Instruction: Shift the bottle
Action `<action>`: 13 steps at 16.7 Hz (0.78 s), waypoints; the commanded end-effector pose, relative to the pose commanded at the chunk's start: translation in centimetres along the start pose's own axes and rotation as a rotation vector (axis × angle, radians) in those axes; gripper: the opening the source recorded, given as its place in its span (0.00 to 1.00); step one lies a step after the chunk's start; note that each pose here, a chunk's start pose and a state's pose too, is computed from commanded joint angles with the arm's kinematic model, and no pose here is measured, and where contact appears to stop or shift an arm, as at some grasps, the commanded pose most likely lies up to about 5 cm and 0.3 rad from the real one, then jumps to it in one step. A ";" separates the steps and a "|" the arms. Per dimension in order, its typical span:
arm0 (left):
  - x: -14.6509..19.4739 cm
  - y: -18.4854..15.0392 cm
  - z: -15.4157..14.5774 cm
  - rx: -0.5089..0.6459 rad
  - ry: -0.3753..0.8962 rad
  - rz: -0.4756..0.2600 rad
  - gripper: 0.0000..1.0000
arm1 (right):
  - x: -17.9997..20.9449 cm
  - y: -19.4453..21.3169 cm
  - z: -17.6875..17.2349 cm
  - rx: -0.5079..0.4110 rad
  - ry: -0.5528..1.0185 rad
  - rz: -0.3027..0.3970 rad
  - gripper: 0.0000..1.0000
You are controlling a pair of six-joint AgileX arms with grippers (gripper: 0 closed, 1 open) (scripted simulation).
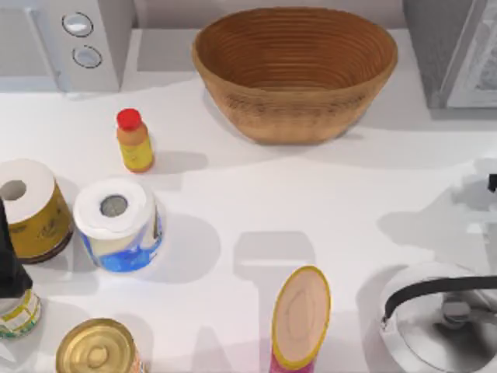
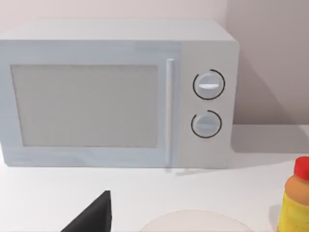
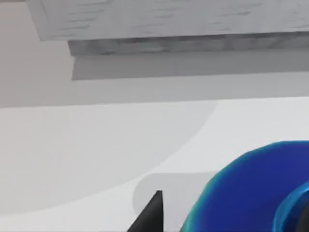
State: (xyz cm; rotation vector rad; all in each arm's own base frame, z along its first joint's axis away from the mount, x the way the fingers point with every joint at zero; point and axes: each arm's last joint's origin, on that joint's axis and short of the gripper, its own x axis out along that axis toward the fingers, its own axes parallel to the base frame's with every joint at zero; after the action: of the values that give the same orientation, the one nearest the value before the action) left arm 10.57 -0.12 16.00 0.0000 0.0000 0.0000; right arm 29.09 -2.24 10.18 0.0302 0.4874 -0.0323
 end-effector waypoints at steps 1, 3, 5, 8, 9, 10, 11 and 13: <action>0.0 0.0 0.0 0.000 0.000 0.000 1.00 | 0.6 0.0 -0.4 0.000 0.002 -0.003 0.00; 0.0 0.0 0.0 0.000 0.000 0.000 1.00 | 1.6 0.0 -0.8 -0.001 -0.005 -0.003 0.00; 0.0 0.0 0.0 0.000 0.000 0.000 1.00 | 1.9 0.1 -0.8 0.000 -0.012 0.000 0.00; 0.0 0.0 0.0 0.000 0.000 0.000 1.00 | 1.9 0.1 -0.8 0.000 -0.012 0.000 0.00; 0.0 0.0 0.0 0.000 0.000 0.000 1.00 | 1.9 0.1 -0.8 0.000 -0.012 0.000 0.08; 0.0 0.0 0.0 0.000 0.000 0.000 1.00 | 1.9 0.1 -0.8 0.000 -0.012 0.000 0.15; 0.0 0.0 0.0 0.000 0.000 0.000 1.00 | 1.9 0.1 -0.8 0.000 -0.012 0.000 0.23; 0.0 0.0 0.0 0.000 0.000 0.000 1.00 | 1.9 0.1 -0.8 0.000 -0.012 0.000 0.38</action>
State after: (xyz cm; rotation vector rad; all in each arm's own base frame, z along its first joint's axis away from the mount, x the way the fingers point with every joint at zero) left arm 10.57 -0.12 16.00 0.0000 0.0000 0.0000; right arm 30.38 -2.17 8.62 0.0304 0.4752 -0.0326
